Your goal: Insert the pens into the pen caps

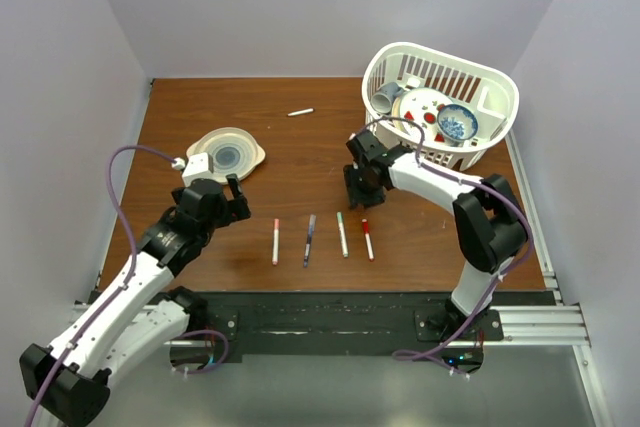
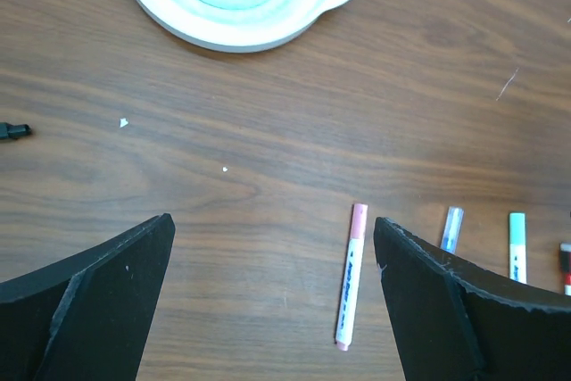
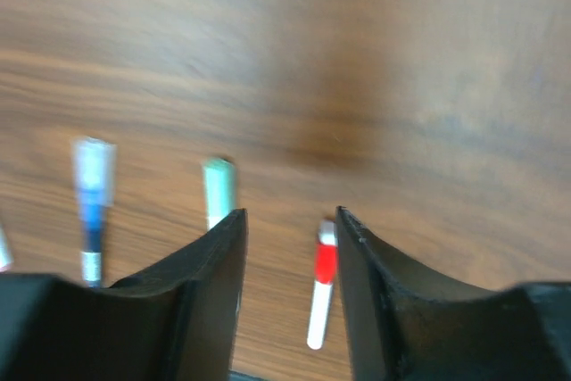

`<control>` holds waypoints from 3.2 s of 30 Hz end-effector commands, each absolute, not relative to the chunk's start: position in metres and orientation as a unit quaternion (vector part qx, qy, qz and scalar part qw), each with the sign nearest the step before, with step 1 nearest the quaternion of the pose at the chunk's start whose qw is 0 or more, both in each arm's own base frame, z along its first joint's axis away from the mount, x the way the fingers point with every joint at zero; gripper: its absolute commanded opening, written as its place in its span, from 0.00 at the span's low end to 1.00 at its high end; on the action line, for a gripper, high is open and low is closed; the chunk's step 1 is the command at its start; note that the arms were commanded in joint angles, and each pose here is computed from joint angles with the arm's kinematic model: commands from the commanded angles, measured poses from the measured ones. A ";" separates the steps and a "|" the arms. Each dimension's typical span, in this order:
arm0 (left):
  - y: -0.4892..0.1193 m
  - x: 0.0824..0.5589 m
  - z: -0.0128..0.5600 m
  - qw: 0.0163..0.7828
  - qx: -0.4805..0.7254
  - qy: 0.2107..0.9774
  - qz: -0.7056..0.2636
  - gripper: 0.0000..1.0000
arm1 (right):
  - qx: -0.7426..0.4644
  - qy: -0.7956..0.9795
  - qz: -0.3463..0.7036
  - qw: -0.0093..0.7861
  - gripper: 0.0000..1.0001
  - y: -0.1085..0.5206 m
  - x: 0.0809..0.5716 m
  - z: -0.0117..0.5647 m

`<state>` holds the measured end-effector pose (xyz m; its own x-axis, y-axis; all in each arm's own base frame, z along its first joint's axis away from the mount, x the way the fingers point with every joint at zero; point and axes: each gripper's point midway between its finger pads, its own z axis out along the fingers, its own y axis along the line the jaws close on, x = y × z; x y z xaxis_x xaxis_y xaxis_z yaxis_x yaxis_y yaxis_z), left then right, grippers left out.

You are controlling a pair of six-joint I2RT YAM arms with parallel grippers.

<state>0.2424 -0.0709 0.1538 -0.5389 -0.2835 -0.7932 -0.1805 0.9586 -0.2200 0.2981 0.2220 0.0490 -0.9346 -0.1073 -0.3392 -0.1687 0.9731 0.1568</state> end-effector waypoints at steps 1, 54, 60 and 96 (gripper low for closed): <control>-0.061 0.248 0.189 0.509 -0.169 0.841 -0.065 0.99 | -0.130 0.943 0.171 0.255 0.55 0.265 0.343 0.113; -0.190 0.535 0.301 0.587 0.099 0.756 -0.271 0.75 | -0.216 0.717 0.361 0.556 0.79 0.267 0.317 0.350; -0.205 0.596 0.224 0.541 0.156 0.782 -0.266 0.74 | -0.212 0.695 0.409 0.551 0.79 0.270 0.296 0.356; -0.238 0.613 0.026 0.414 0.298 0.844 -0.164 0.46 | -0.191 0.702 0.390 0.564 0.79 0.251 0.284 0.373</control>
<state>0.6311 -0.2327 0.0310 -0.4773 0.2421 -0.8448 0.6090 0.7842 -0.1194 0.2892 0.2612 0.3427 -0.3478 0.1198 -0.9299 -0.7161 0.6062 0.3459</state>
